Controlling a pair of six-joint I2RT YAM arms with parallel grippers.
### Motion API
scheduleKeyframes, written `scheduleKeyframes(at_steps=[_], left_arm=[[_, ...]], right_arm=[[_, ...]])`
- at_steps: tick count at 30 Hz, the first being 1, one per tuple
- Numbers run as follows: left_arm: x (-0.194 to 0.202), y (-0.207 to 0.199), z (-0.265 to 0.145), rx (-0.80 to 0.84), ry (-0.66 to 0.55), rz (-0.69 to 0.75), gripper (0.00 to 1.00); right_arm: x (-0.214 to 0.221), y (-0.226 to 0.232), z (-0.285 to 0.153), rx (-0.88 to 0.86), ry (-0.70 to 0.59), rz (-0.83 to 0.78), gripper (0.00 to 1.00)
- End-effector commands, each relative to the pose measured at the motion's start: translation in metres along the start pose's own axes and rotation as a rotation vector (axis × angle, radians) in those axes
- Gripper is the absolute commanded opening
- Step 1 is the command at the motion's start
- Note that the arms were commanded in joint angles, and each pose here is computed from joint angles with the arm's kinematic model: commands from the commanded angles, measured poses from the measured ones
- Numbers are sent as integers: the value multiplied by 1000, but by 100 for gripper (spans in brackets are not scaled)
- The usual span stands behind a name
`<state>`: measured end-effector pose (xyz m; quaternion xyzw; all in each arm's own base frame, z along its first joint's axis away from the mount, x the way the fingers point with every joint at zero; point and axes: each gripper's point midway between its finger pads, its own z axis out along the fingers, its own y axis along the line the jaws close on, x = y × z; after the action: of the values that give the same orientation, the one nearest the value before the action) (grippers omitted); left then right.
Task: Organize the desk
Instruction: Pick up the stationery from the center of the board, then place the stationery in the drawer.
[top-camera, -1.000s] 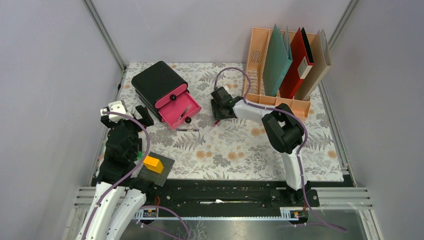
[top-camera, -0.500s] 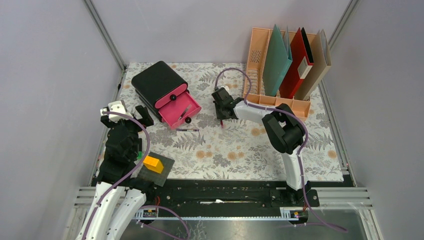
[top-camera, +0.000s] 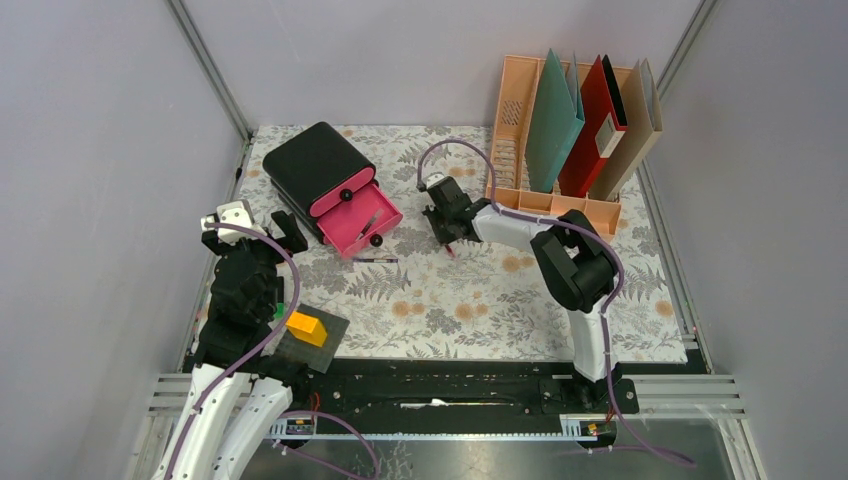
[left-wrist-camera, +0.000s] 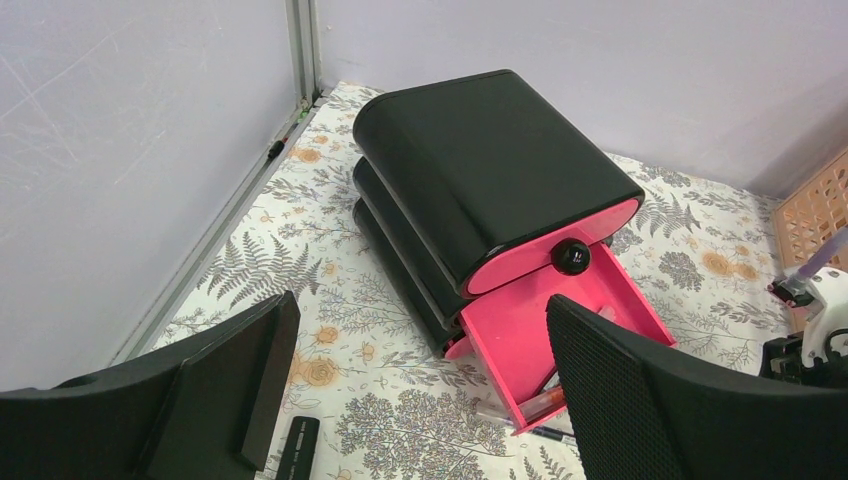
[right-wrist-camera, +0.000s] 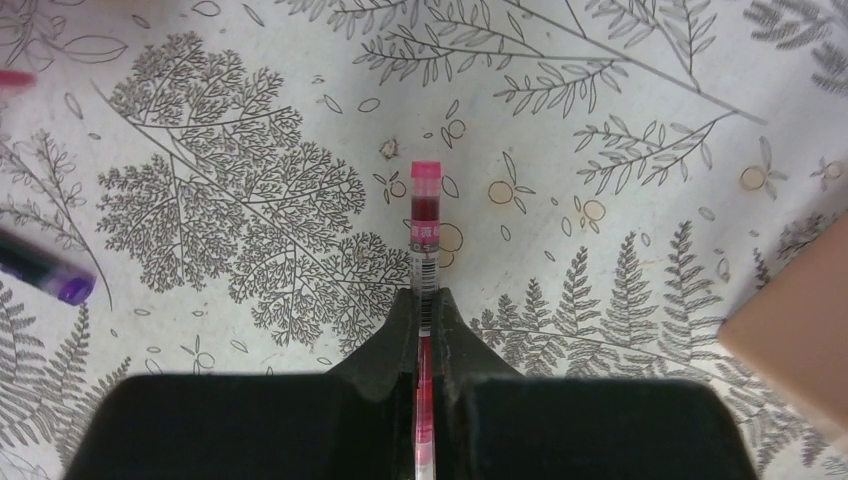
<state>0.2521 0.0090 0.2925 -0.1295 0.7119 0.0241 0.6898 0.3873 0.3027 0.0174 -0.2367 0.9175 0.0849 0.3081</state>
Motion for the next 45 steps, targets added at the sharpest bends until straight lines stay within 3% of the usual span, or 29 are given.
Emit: scheduleKeyframes(at_steps=[1,13,21,28,34,41,45], left_arm=[[-12,-3,1,14,-47,-28,99],[-12,-3,1,17,-48,-28,99],[-13,0,0,3,-54,-29,99],[-19,5,-5,-13,-86,-46,99],[-25,10,-10,-22,-124,-60,99],[-26,10,-10,-23,-126,-60,99],[-25,11,-9,-26,-123,-56,99]], right_arm=[[-38,3,-29,-42,-123,-134,0],[-103,37,-79,-222,-308,-262,0],[-156,103,-106,-316,-392,-606,0],[-179,156,-104,-404,-461,-915,0],[-164,187,-85,-459,-465,-1207,0],[-163,193,-61,-439,-477,-1290,0],[-168,196,-50,-412,-497,-1251,16]])
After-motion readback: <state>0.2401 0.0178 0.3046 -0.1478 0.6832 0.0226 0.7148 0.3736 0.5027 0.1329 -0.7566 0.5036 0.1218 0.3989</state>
